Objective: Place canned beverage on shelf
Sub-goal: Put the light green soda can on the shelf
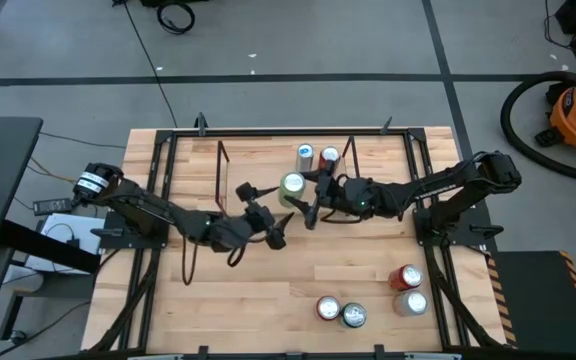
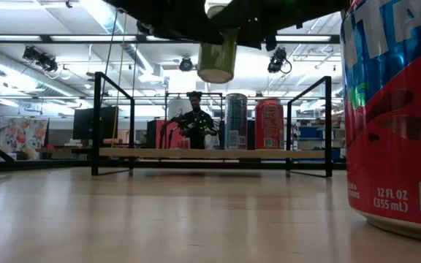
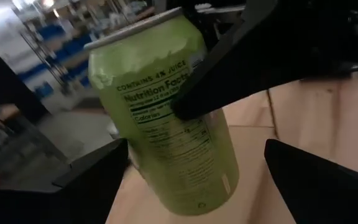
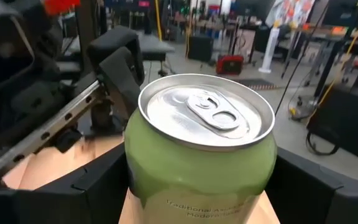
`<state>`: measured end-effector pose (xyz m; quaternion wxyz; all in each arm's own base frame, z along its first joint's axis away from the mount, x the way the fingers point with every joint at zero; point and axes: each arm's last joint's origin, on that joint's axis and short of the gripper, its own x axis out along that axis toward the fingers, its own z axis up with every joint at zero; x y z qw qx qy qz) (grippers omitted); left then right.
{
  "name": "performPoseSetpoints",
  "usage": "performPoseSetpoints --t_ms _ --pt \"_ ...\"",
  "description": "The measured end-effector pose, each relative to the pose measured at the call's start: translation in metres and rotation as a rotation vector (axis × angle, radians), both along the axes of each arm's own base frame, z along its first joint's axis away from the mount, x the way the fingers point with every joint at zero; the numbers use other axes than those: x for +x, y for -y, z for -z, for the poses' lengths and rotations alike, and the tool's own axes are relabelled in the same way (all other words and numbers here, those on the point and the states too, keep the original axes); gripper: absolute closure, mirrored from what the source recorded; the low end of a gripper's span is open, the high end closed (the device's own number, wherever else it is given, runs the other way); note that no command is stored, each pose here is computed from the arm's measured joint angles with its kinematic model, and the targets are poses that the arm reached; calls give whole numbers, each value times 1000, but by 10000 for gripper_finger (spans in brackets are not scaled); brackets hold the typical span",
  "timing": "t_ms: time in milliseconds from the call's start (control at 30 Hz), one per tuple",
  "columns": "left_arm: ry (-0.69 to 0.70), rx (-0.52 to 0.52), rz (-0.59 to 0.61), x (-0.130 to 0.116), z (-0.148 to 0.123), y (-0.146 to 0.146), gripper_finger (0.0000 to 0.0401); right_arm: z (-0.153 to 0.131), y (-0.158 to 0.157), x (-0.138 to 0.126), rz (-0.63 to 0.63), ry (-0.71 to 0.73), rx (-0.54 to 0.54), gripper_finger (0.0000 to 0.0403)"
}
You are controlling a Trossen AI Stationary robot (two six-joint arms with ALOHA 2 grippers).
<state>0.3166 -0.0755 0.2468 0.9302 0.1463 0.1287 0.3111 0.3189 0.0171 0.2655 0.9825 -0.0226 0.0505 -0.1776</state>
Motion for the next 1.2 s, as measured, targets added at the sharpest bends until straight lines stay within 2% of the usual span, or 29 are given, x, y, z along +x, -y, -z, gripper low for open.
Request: performPoseSetpoints --t_ms 167,467,700,833,1000,1200 --pt "3 -133 13 -3 10 3 12 8 -6 -2 -19 -85 1 80" --pt "18 -263 0 -10 19 13 12 22 -7 -5 -25 -233 -19 80" --pt "19 -386 -91 -15 32 8 12 16 -13 -1 -52 -169 -83 80" --pt "28 -389 -100 -15 34 12 13 16 -18 6 -107 -105 -99 80" --pt "-25 -263 -114 -16 43 23 28 29 -16 16 -159 -113 -120 80" --pt "-19 -295 -158 -11 57 19 39 30 3 22 -208 -62 -98 80"
